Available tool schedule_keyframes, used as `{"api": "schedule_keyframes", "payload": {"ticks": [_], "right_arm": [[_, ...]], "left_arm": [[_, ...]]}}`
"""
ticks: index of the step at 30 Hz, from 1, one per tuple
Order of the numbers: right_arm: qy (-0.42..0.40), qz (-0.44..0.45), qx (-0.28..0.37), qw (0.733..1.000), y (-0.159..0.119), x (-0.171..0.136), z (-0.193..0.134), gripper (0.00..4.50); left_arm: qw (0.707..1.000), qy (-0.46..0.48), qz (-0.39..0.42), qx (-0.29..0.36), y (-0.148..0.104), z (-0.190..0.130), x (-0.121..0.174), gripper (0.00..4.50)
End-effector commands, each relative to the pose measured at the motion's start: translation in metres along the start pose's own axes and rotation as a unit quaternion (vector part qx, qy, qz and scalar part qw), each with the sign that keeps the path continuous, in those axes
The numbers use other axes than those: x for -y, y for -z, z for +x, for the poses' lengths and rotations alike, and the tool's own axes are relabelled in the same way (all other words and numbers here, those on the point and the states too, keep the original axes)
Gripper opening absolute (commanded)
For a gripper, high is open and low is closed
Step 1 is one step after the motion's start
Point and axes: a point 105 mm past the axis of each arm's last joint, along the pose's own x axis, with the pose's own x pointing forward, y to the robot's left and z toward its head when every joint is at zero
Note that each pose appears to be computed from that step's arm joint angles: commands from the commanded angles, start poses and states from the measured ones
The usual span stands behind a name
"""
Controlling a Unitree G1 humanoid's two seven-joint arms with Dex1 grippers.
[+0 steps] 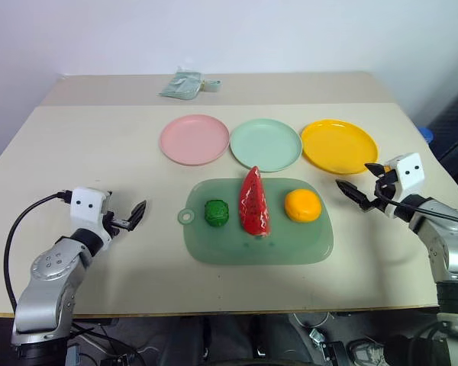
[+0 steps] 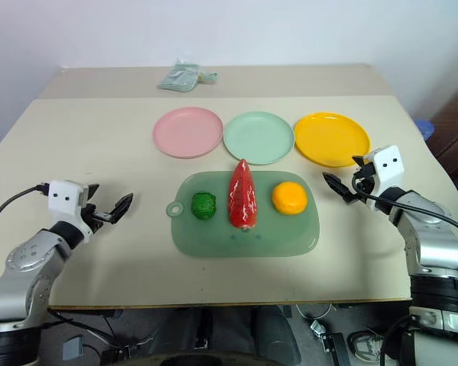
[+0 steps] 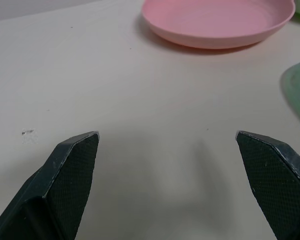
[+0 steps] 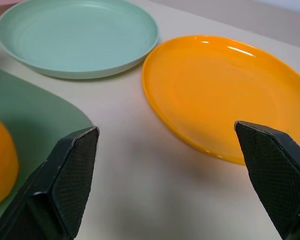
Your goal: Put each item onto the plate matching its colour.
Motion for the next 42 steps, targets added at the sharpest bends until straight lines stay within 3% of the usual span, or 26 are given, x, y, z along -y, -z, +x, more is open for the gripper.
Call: {"api": "schedule_keyframes", "payload": {"ticks": [1, 7, 14, 18, 24, 35, 41, 42], "right_arm": [[0.022, -0.021, 0.037, 0.999, -0.021, 0.003, -0.003, 4.44], [0.023, -0.013, 0.041, 0.999, -0.025, 0.003, -0.023, 4.44], [0.012, -0.027, 0.067, 0.997, -0.040, -0.001, -0.033, 4.44], [-0.125, -0.017, 0.075, 0.989, -0.060, -0.044, -0.039, 4.44], [-0.289, -0.031, 0.050, 0.956, -0.067, -0.113, -0.045, 4.44], [-0.340, -0.005, 0.084, 0.937, -0.076, -0.182, -0.038, 4.44], [-0.337, 0.000, 0.083, 0.938, -0.077, -0.191, -0.039, 4.44], [-0.336, 0.000, 0.082, 0.938, -0.077, -0.191, -0.039, 4.48]], "left_arm": [[0.999, 0.029, 0.016, 0.019, -0.012, 0.005, 0.014, 4.50], [0.994, 0.097, 0.021, 0.035, -0.023, 0.029, 0.047, 4.50], [0.981, 0.184, 0.025, 0.060, -0.041, 0.034, 0.076, 4.50], [0.954, 0.286, 0.058, 0.064, -0.048, 0.020, 0.098, 4.50], [0.896, 0.421, 0.136, 0.029, -0.035, 0.013, 0.122, 4.50], [0.885, 0.435, 0.161, 0.031, -0.030, 0.043, 0.140, 4.50], [0.891, 0.420, 0.171, 0.021, -0.028, 0.052, 0.140, 4.50], [0.891, 0.423, 0.165, 0.024, -0.030, 0.050, 0.141, 4.25]]}}
